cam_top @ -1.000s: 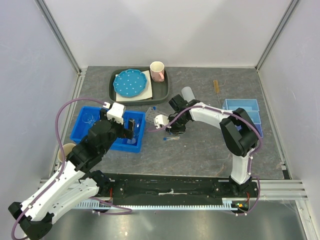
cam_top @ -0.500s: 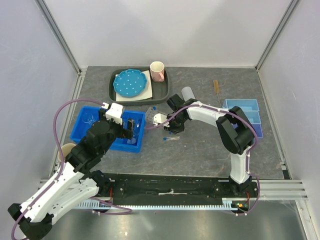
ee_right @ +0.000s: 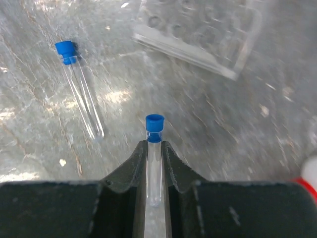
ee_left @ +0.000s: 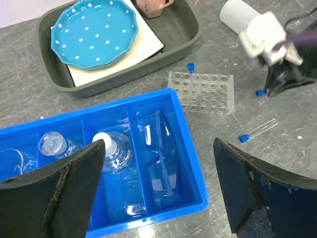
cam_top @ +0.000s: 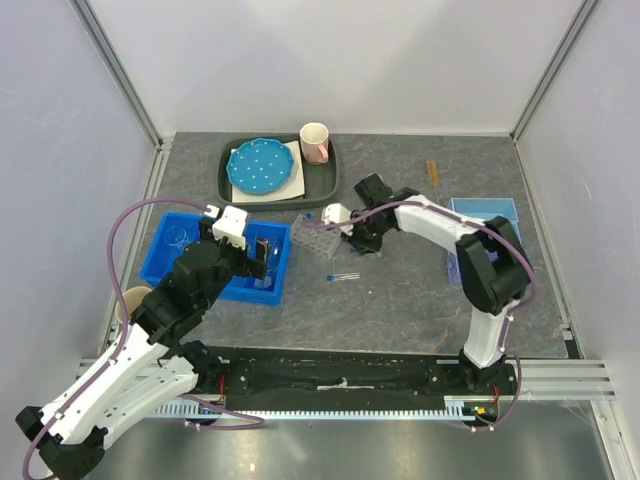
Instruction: Organize the chemistry lab equipment
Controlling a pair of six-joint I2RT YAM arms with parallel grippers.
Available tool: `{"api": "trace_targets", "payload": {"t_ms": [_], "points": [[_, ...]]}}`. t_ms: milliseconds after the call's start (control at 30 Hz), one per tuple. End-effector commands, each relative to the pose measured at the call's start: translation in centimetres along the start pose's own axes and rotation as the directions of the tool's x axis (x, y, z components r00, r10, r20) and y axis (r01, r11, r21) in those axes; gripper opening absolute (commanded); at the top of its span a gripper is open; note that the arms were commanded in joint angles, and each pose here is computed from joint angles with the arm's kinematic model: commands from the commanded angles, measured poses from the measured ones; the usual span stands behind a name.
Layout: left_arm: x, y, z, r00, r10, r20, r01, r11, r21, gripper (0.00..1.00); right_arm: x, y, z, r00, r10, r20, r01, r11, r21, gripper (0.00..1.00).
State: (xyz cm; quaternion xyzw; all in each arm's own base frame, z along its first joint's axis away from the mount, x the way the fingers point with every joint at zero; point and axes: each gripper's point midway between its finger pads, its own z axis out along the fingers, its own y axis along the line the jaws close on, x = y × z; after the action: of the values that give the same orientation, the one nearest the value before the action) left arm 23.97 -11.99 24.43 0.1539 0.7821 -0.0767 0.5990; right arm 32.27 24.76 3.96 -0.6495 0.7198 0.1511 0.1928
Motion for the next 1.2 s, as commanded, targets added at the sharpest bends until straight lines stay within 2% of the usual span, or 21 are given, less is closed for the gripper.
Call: {"api": "trace_targets", "payload": {"t_ms": [0, 100, 167, 200, 233, 267, 300, 333, 367, 400, 467, 500, 533, 600, 633, 667, 800, 967, 1067, 1167], "points": [[-1.7, -1.8, 0.1, 0.998, -0.014, 0.067, 0.007, 0.994, 0.105, 0.96, -4.1, -1.0, -6.6, 0.967, 0.080, 0.241, -0.101, 0.992, 0.074, 0.14], [-2.8, -4.4, -0.2, 0.994, -0.087, 0.068, 0.069, 0.970, 0.234, 0.96, -5.5, -0.8, -9.8, 0.913, 0.172, 0.370, -0.200, 0.979, 0.038, 0.15], [-3.7, -6.3, 0.0, 0.974, -0.220, 0.046, 0.195, 0.931, 0.309, 0.96, -6.3, -0.6, -11.7, 0.865, 0.223, 0.449, -0.240, 0.971, -0.018, 0.15], [-3.7, -7.9, -0.2, 0.964, -0.265, 0.020, 0.237, 0.892, 0.384, 0.96, -7.2, -0.5, -13.1, 0.828, 0.264, 0.495, -0.283, 0.958, -0.038, 0.15], [-5.3, -9.1, -0.2, 0.925, -0.379, 0.020, 0.333, 0.835, 0.437, 0.95, -7.2, -0.6, -13.9, 0.801, 0.294, 0.522, -0.310, 0.949, -0.060, 0.15], [-5.8, -10.1, -0.2, 0.905, -0.426, 0.004, 0.372, 0.794, 0.480, 0.95, -7.6, -0.4, -14.7, 0.771, 0.324, 0.548, -0.333, 0.939, -0.086, 0.15], [-4.8, -11.7, 0.3, 0.891, -0.450, -0.064, 0.414, 0.745, 0.524, 0.95, -8.7, 0.2, -15.9, 0.724, 0.361, 0.588, -0.349, 0.927, -0.139, 0.15], [-5.7, -12.6, 0.4, 0.841, -0.531, -0.102, 0.493, 0.674, 0.550, 0.94, -9.0, 0.3, -16.5, 0.695, 0.391, 0.603, -0.372, 0.914, -0.164, 0.15], [-7.1, -13.3, 0.5, 0.817, -0.571, -0.085, 0.501, 0.628, 0.595, 0.93, -9.8, 0.3, -17.7, 0.669, 0.382, 0.637, -0.365, 0.916, -0.166, 0.15], [-6.3, -14.4, 1.7, 0.804, -0.579, -0.136, 0.534, 0.602, 0.594, 0.92, -10.1, 1.0, -18.0, 0.627, 0.455, 0.632, -0.406, 0.884, -0.232, 0.15], [-7.0, -15.5, 2.7, 0.764, -0.622, -0.172, 0.582, 0.549, 0.600, 0.90, -11.2, 1.1, -19.7, 0.579, 0.459, 0.674, -0.410, 0.878, -0.246, 0.15], [-7.7, -16.0, 3.1, 0.757, -0.630, -0.175, 0.587, 0.538, 0.605, 0.88, -11.1, 1.3, -19.7, 0.551, 0.497, 0.671, -0.437, 0.856, -0.275, 0.15], [-6.7, -16.7, 4.6, 0.746, -0.630, -0.214, 0.619, 0.539, 0.571, 0.87, -11.3, 1.5, -20.2, 0.504, 0.550, 0.666, -0.473, 0.821, -0.320, 0.15], [-7.6, -17.8, 5.4, 0.742, -0.635, -0.214, 0.622, 0.534, 0.573, 0.86, -11.7, 1.6, -21.0, 0.447, 0.567, 0.692, -0.484, 0.804, -0.347, 0.14], [-6.9, -18.4, 6.5, 0.741, -0.630, -0.232, 0.633, 0.539, 0.555, 0.86, -11.7, 1.7, -21.5, 0.397, 0.618, 0.679, -0.511, 0.763, -0.396, 0.14], [-6.8, -19.2, 6.7, 0.741, -0.627, -0.242, 0.635, 0.536, 0.557, 0.85, -12.2, 1.5, -22.3, 0.374, 0.599, 0.708, -0.494, 0.775, -0.394, 0.14], [-7.1, -20.7, 8.2, 0.727, -0.642, -0.246, 0.654, 0.536, 0.534, 0.81, -11.4, 1.7, -21.9, 0.283, 0.677, 0.679, -0.522, 0.703, -0.483, 0.14], [-7.3, -22.7, 9.1, 0.720, -0.639, -0.273, 0.663, 0.515, 0.543, 0.77, -10.8, 1.5, -21.1, 0.262, 0.700, 0.664, -0.542, 0.676, -0.499, 0.14], [-7.3, -23.2, 9.6, 0.718, -0.638, -0.277, 0.668, 0.519, 0.533, 0.70, -10.8, 1.4, -21.3, 0.250, 0.703, 0.666, -0.541, 0.672, -0.506, 0.13], [-5.8, -23.2, 11.0, 0.727, -0.617, -0.300, 0.675, 0.565, 0.475, 0.59, -10.8, 1.4, -21.5, 0.239, 0.708, 0.665, -0.540, 0.666, -0.515, 0.13]]}}
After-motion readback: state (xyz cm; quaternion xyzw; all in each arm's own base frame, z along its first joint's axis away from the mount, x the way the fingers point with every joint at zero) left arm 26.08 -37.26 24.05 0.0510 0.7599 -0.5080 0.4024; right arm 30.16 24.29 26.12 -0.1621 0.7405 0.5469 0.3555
